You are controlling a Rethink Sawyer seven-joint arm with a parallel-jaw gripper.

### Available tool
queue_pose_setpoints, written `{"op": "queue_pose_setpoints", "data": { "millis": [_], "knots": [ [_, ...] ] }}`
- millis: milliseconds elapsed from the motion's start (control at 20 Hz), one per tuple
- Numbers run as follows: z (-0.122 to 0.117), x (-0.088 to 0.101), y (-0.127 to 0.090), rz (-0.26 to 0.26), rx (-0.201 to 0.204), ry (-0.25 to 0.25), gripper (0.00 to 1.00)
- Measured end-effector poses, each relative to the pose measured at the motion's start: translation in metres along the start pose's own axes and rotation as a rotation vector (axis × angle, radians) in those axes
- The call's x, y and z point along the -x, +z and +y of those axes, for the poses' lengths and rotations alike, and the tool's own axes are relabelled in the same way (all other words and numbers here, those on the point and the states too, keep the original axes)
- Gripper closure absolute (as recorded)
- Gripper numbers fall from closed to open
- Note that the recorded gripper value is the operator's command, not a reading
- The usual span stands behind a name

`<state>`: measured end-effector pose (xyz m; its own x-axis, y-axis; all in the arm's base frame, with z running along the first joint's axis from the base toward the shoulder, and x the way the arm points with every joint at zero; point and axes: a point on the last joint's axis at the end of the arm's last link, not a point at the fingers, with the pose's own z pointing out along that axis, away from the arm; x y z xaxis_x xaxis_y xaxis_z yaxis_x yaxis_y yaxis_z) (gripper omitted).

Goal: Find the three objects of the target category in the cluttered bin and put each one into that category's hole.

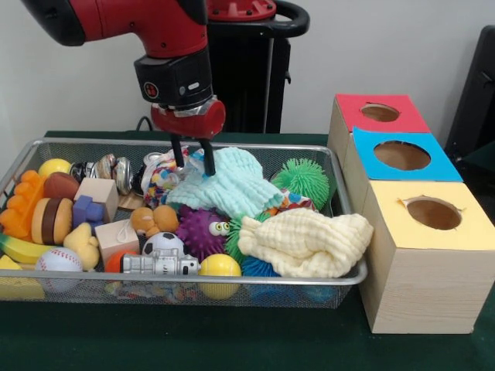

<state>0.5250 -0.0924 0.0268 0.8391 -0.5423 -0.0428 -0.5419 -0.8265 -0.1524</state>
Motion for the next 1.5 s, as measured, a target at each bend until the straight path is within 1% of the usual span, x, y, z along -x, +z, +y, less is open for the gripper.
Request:
{"op": "queue_pose_setpoints", "data": {
  "millis": [100,200,400,600,900,1500],
  "knots": [
    [-0.001,-0.007,0.001,0.02,0.004,-0.008,0.0],
    [-0.001,-0.009,0.002,0.024,0.005,-0.011,0.0],
    [0.0,-0.016,0.007,0.053,0.025,-0.031,0.0],
    [0.001,-0.018,0.011,0.064,0.038,-0.046,0.0],
    [0.003,-0.016,0.016,0.068,0.053,-0.061,0.0],
    [0.015,-0.013,0.021,0.056,0.073,-0.049,0.0]
  ]
}}
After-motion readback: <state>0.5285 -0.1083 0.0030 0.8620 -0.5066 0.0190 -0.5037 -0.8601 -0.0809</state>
